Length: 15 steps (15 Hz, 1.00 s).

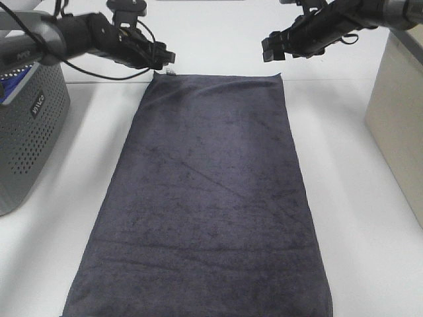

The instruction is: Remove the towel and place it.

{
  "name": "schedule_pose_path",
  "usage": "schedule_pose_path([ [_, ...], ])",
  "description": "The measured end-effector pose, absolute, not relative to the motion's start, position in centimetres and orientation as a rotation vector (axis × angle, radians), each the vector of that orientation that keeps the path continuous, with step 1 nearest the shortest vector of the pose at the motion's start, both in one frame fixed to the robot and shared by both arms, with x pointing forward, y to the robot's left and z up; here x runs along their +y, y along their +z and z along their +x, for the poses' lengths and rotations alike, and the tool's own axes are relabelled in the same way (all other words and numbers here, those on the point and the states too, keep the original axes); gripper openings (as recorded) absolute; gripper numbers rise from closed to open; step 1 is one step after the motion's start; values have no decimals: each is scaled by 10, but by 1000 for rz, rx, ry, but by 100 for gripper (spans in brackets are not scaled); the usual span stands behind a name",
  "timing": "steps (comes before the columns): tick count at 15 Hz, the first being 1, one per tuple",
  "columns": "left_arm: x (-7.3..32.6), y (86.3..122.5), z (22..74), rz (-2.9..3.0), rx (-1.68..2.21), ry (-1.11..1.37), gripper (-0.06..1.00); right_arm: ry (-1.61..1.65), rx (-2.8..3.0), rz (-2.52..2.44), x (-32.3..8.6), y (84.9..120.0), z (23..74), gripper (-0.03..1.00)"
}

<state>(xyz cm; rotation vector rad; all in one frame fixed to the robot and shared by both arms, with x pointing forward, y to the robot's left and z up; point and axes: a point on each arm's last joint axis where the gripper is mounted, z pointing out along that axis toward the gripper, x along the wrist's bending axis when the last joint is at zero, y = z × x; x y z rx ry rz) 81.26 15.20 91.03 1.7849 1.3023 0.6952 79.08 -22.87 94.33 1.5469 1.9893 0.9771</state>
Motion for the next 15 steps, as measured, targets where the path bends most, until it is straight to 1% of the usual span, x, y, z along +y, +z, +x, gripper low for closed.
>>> schedule_pose_path([
  [1,152,934,806,1831,1314,645,65,956,2050,1555,-228,966,781,78],
  [2,153,960,796,1874,1338,593,70,926,2103,1565,-228,987,770,82],
  [4,158,1008,774,1938,1415,508,80,871,2153,1571,-231,1042,744,83],
  [6,168,1061,747,1977,1489,486,83,809,2124,1610,-238,1097,713,84],
  [7,178,1082,736,1987,1527,495,83,800,2080,1610,-245,1124,699,84],
  [8,191,1102,726,1978,1560,520,83,801,2043,1629,-256,1143,687,84],
  [9,211,1118,719,1959,1603,549,83,800,2012,1668,-271,1157,676,84],
  [11,261,1140,709,1909,1722,601,83,781,1919,1812,-309,1173,659,84],
  [12,294,1149,703,1866,1800,641,83,732,1837,1883,-324,1180,651,84],
  [15,299,1159,696,1847,1800,660,83,666,1756,1922,-330,1186,642,84],
])
